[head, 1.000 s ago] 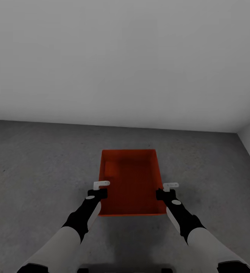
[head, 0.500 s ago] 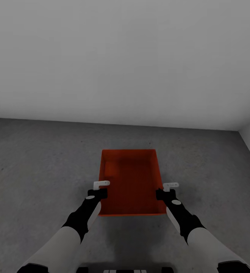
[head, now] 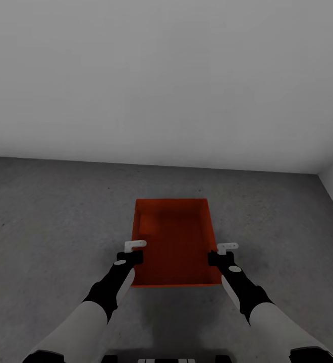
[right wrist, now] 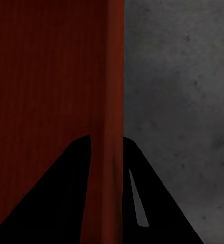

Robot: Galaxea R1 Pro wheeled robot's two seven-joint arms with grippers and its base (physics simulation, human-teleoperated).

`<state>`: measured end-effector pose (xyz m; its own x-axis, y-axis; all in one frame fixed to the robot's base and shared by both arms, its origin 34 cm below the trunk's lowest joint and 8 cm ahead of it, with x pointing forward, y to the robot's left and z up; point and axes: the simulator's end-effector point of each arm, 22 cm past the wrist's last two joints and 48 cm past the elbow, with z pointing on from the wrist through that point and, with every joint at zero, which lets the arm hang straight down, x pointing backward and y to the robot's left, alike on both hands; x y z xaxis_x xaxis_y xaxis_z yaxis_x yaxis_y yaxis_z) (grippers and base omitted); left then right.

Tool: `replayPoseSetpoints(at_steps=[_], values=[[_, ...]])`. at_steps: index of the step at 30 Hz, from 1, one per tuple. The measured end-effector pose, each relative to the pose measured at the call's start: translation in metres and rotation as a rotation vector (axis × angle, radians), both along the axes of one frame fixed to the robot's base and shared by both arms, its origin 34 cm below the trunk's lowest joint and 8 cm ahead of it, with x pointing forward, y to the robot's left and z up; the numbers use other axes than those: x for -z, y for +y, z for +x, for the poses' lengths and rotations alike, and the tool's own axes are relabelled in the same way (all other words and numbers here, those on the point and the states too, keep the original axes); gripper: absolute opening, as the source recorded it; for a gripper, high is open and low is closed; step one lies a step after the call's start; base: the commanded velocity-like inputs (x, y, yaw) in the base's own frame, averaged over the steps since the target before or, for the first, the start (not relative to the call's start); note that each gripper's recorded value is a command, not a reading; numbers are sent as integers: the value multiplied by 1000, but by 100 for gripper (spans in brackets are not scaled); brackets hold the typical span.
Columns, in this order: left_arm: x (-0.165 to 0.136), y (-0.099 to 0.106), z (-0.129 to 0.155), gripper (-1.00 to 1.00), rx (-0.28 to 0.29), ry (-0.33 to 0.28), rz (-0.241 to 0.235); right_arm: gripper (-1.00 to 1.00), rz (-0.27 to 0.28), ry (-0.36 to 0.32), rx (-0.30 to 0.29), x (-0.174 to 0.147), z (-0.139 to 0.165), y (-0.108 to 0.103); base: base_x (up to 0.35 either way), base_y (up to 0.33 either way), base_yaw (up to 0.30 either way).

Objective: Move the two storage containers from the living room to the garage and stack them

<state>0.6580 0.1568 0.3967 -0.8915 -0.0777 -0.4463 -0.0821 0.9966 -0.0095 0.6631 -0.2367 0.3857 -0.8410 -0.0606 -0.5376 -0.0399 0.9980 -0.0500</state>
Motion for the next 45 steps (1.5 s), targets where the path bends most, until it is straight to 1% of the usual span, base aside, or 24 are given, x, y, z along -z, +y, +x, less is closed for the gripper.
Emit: replayPoseSetpoints(at_steps=[4, 17, 45], values=[[0, 0, 0, -100, 0, 0, 0, -100, 0, 0, 0, 0, 0, 0, 0, 0, 0], [24, 0, -2, -100, -1, -1, 1, -100, 0, -1, 0, 24, -2, 1, 0, 0, 0], [40, 0, -14, -100, -1, 29, 0, -100, 0, 29, 0, 40, -14, 0, 0, 0, -47]])
